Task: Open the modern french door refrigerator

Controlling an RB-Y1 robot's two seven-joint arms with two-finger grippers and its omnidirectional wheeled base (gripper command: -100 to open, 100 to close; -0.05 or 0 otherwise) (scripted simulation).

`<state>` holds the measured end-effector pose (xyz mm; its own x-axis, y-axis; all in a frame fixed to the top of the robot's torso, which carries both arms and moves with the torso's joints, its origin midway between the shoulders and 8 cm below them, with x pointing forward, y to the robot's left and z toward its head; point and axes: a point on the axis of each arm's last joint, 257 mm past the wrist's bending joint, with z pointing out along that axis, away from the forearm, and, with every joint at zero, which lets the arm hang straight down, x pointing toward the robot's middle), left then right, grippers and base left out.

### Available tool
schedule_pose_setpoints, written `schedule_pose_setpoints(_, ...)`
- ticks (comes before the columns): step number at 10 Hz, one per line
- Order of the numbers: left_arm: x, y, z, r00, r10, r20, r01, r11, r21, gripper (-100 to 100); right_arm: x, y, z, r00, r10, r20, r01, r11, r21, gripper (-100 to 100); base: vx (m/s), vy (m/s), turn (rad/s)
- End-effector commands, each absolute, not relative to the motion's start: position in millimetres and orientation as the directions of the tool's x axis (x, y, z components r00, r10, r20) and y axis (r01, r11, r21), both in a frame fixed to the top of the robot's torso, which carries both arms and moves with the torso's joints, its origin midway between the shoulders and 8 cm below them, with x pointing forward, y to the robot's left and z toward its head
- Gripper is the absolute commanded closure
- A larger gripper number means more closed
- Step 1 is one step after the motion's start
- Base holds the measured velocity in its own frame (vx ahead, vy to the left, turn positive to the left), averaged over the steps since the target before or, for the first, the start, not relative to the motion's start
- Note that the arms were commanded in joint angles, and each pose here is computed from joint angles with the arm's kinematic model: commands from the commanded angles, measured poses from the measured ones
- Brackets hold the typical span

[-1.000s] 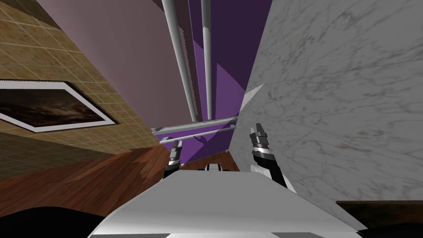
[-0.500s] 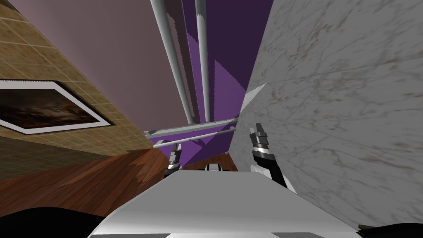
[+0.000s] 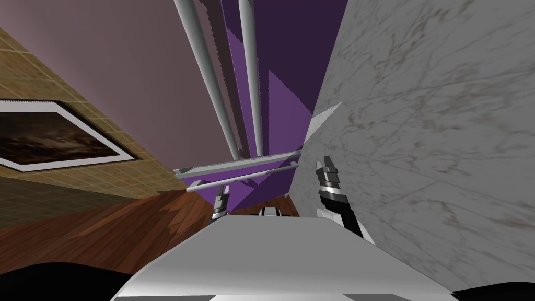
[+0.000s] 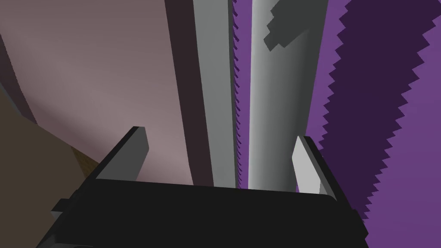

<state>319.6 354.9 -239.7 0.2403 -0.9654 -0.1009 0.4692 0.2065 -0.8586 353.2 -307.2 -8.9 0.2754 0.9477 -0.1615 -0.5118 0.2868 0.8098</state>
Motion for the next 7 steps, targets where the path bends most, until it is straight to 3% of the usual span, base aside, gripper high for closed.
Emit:
schedule_pose_setpoints(1,310.0,359.1,-252.9,0.251,-0.964,-0.086,0.463,0.197,-0.864,-100,353.2,-307.2,-8.9,0.275,0.948,-0.162,-0.512,0.287,0.81,0,0.101,-0.045,0.009)
schedule_pose_setpoints(7,288.9,368.0,-280.0,0.268,-0.96,-0.076,0.434,0.191,-0.881,-100,353.2,-307.2,-8.9,0.275,0.948,-0.162,-0.512,0.287,0.81,0,0.082,-0.045,0.006)
